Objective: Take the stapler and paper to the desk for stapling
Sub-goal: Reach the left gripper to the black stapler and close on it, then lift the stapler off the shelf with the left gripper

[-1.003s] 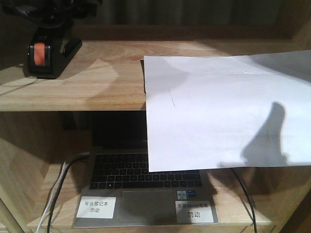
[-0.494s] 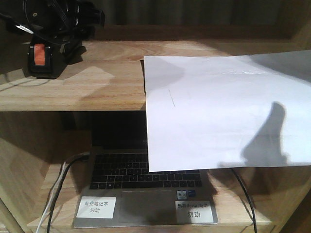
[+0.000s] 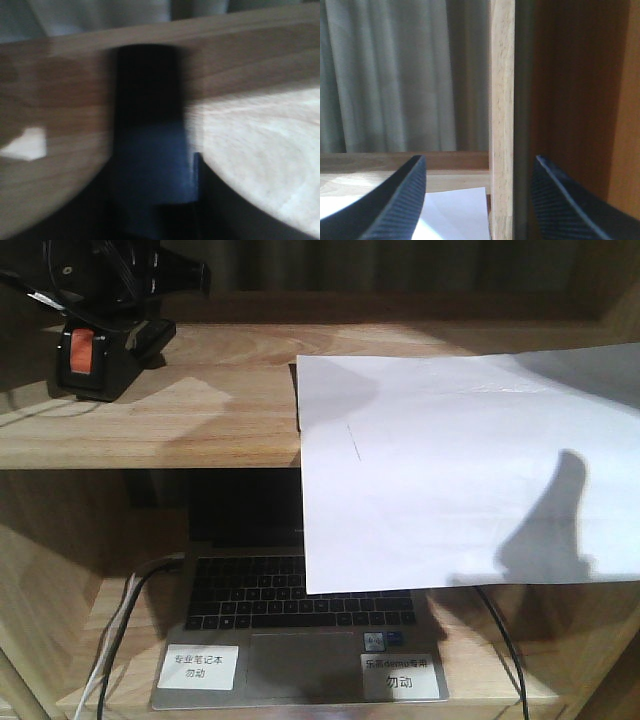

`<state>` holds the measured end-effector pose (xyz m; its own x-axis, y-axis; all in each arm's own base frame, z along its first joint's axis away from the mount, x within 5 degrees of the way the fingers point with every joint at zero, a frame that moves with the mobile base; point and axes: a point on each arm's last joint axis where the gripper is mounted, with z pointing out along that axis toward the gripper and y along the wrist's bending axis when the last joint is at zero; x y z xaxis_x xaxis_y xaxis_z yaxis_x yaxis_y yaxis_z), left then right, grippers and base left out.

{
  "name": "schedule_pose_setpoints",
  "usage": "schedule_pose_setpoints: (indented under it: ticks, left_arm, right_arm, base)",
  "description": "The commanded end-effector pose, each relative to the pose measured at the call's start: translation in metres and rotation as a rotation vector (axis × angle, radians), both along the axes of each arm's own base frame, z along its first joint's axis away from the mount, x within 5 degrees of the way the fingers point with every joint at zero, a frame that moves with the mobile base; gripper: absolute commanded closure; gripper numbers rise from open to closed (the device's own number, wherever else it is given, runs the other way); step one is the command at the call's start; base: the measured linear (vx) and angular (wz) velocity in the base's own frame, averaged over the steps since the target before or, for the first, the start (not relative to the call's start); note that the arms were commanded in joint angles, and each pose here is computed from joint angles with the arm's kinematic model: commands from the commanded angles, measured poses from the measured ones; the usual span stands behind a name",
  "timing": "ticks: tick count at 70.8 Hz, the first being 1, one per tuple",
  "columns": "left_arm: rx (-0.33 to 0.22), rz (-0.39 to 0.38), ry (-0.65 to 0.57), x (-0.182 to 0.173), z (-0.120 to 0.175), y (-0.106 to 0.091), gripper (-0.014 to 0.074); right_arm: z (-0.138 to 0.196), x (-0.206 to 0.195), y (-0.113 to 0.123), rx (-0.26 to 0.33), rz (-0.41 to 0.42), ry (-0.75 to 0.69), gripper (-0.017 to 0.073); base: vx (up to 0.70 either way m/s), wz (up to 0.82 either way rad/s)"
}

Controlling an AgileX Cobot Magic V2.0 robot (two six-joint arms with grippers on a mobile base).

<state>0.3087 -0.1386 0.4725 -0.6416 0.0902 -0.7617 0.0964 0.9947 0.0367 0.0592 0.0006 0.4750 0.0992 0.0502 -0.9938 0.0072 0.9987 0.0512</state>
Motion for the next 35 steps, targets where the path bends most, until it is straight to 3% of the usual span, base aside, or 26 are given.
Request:
schedule_pose_setpoints:
  ticks: [1,17,35]
  left_arm:
    - [-0.06,-0.013,-0.137,-0.013,0.029,0.007,0.0602]
    - [-0.108,-0.051,-0.232,-0.024,0.047,0.011,0.0601]
    - [-0.164,-0.22,-0.296,-0.057,0.065,0.013,0.0601]
  right_arm:
    - [0.012,0.0,-0.001,-0.009,-0.01,-0.08,0.0126]
    - [0.012,0.0,-0.001,-0.009,-0.01,-0.079,0.0126]
    - [0.012,0.0,-0.001,-0.009,-0.01,-0.079,0.0126]
  base:
    - [0.0,0.0]
    - [0.0,0.0]
    - [0.0,0.0]
